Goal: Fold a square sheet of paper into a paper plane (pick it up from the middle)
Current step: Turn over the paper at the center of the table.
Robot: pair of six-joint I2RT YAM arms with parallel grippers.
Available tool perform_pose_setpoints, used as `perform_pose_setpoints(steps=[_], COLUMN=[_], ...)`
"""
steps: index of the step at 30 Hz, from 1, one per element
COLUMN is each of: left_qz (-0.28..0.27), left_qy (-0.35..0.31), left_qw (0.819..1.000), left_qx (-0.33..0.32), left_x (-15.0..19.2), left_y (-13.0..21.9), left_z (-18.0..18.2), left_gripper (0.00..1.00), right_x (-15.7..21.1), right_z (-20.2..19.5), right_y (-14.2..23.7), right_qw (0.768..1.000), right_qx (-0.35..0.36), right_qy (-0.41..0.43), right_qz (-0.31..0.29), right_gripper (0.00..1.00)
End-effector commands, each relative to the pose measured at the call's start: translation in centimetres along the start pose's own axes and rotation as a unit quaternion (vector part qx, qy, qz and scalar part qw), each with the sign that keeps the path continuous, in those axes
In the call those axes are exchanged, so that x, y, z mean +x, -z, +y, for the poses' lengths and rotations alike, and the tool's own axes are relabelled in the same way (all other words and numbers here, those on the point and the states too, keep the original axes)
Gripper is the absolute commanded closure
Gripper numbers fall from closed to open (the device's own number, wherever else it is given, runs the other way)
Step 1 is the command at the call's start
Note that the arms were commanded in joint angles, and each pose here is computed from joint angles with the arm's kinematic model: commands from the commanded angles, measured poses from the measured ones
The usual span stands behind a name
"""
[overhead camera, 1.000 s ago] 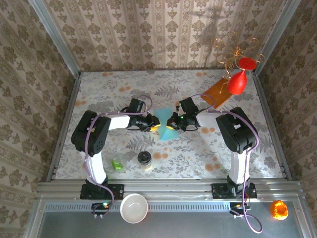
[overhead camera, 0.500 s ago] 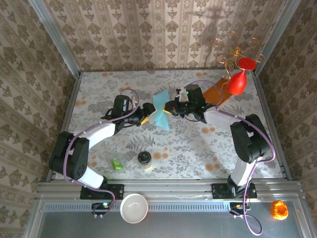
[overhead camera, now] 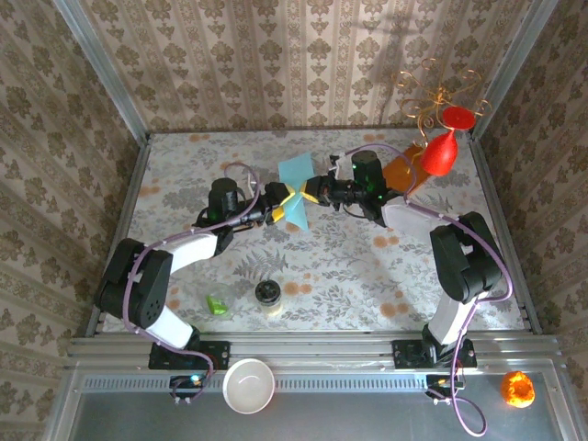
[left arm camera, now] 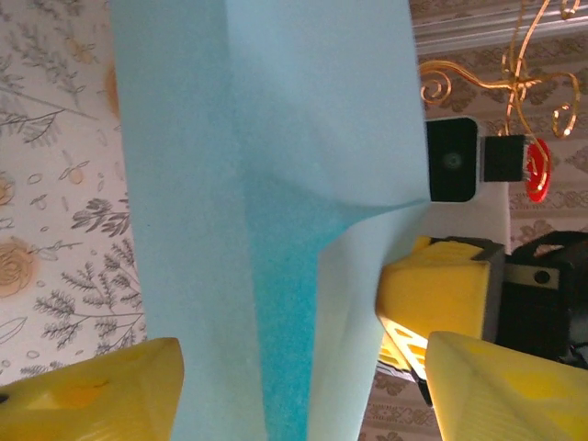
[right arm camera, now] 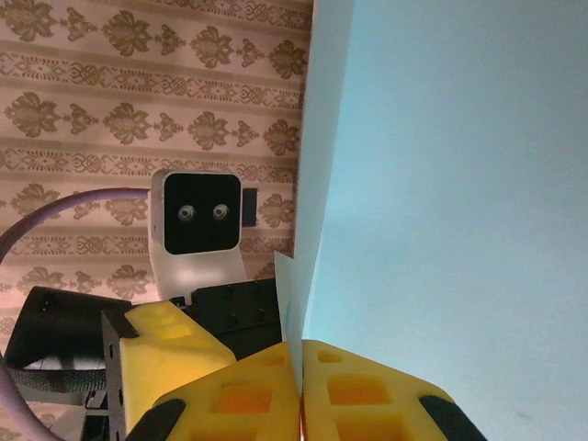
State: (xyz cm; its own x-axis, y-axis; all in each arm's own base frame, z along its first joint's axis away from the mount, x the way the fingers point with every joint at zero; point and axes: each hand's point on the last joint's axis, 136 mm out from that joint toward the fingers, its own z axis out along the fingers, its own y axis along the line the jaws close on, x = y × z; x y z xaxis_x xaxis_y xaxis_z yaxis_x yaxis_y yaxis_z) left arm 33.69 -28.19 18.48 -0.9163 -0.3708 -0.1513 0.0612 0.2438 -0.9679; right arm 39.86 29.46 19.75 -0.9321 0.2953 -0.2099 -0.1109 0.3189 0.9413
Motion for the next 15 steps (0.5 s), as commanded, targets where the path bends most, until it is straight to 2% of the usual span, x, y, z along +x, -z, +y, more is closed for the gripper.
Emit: perform_pose_setpoints(steps=[1,7,15], left_qz=[0.01,0.014,0.014], left_qy=[-0.01,-0.013,-0.012], left_qw=[1.0,0.999,0.999], left_qx=[0.027,0.031,0.031], left_x=[0.2,0.2,0.0], left_y=[-0.1,-0.1,-0.1], left_z=[-1.2,-1.6,-1.5], left_gripper=[0.35,0.51,0.66], right_x=[0.0,0.1,0.1], right_z=[1.7,1.0,0.6], right_y=[0.7,0.7,0.9], right_qw=[1.0,1.0,1.0], right_qx=[-0.024,-0.017,-0.014], right_qy=[0.009,0.001,-0.003], right_qz=[0.004,0.006,0.007], right_gripper=[0.89,0.89,0.87])
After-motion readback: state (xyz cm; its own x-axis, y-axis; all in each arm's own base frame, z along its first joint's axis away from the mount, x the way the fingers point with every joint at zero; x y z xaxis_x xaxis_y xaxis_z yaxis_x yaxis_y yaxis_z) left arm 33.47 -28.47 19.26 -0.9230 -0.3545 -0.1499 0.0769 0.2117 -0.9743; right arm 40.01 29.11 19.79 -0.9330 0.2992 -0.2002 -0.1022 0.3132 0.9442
